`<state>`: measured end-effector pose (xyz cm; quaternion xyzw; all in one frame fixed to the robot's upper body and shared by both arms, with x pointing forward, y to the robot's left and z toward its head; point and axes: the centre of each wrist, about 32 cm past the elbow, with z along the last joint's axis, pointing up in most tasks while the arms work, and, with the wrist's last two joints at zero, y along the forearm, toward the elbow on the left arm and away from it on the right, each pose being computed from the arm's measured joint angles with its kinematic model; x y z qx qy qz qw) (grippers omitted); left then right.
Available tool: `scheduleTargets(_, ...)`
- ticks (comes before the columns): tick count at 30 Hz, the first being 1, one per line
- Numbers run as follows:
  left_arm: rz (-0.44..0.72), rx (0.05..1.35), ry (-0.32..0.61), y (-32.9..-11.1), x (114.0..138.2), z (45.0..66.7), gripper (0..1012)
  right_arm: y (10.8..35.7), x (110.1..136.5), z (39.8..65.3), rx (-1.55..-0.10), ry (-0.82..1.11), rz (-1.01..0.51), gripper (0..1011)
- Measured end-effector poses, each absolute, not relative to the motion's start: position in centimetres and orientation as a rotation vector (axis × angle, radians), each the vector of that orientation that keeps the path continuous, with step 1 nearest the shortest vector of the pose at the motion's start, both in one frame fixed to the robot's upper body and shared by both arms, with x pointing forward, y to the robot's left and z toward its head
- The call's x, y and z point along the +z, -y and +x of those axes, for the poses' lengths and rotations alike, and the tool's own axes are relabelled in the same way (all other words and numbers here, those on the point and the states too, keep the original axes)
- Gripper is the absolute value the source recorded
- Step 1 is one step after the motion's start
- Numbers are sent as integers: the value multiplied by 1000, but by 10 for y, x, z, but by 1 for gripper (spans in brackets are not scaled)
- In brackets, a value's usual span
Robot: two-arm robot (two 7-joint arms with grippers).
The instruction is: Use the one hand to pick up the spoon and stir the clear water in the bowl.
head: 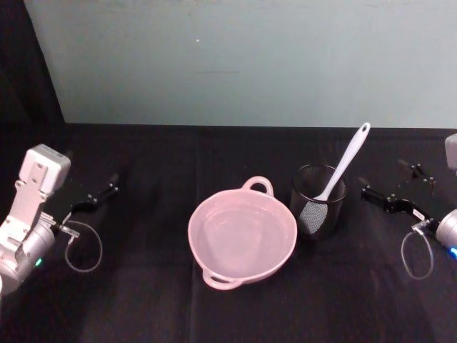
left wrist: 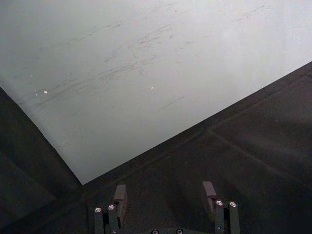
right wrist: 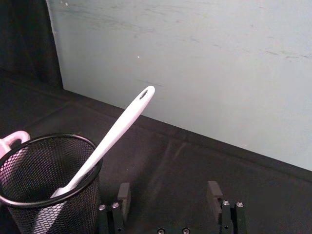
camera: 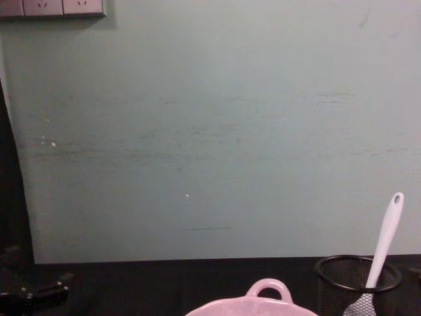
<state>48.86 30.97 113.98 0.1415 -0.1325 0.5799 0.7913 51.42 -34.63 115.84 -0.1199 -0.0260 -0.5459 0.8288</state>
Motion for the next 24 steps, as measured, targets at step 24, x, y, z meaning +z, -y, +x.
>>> scheduleTargets(24, 304, 1248, 285, -310, 1140, 489, 1005, 346, 1158, 514, -1159, 55, -254, 1003)
